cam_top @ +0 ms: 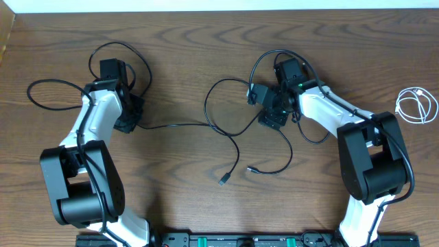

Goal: Untangle cables

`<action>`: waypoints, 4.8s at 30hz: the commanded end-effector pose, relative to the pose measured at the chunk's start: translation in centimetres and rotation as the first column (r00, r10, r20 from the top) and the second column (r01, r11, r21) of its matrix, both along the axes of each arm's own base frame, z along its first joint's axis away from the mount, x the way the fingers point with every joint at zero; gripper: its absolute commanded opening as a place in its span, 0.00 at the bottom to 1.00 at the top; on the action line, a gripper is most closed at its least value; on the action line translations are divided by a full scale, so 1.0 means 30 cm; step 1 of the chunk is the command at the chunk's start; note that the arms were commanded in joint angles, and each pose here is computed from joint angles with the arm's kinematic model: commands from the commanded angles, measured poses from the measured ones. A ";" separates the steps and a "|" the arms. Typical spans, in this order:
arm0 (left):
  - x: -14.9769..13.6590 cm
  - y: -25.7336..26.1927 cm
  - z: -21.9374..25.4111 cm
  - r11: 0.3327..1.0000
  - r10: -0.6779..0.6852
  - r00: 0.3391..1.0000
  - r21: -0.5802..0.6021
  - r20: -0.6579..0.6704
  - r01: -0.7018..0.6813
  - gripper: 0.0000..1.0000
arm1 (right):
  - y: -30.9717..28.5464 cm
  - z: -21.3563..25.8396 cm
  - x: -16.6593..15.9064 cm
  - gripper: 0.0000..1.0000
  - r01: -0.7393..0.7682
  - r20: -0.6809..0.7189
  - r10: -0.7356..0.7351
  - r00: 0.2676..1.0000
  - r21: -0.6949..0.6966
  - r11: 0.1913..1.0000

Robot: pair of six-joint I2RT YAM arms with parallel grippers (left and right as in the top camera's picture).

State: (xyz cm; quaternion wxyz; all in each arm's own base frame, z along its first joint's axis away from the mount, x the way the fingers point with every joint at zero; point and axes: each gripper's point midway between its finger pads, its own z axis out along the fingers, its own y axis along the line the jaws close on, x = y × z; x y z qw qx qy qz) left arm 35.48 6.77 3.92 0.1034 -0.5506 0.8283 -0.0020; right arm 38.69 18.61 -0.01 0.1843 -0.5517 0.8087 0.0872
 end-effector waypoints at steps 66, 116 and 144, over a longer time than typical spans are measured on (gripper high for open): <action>-0.016 0.001 -0.023 1.000 0.014 1.000 -0.001 -0.024 -0.014 0.14 | -0.109 -0.121 -0.190 0.01 0.278 -0.338 -0.370 0.865 -0.291 0.915; -0.015 0.001 -0.023 1.000 0.014 1.000 -0.001 -0.023 -0.014 0.14 | 0.064 -0.073 -0.154 0.01 0.504 -0.352 -0.542 0.763 -0.201 0.840; -0.015 0.001 -0.023 1.000 0.015 1.000 -0.001 -0.023 -0.015 0.14 | 0.080 0.684 -0.015 0.01 0.667 -0.165 -0.647 0.744 0.135 0.733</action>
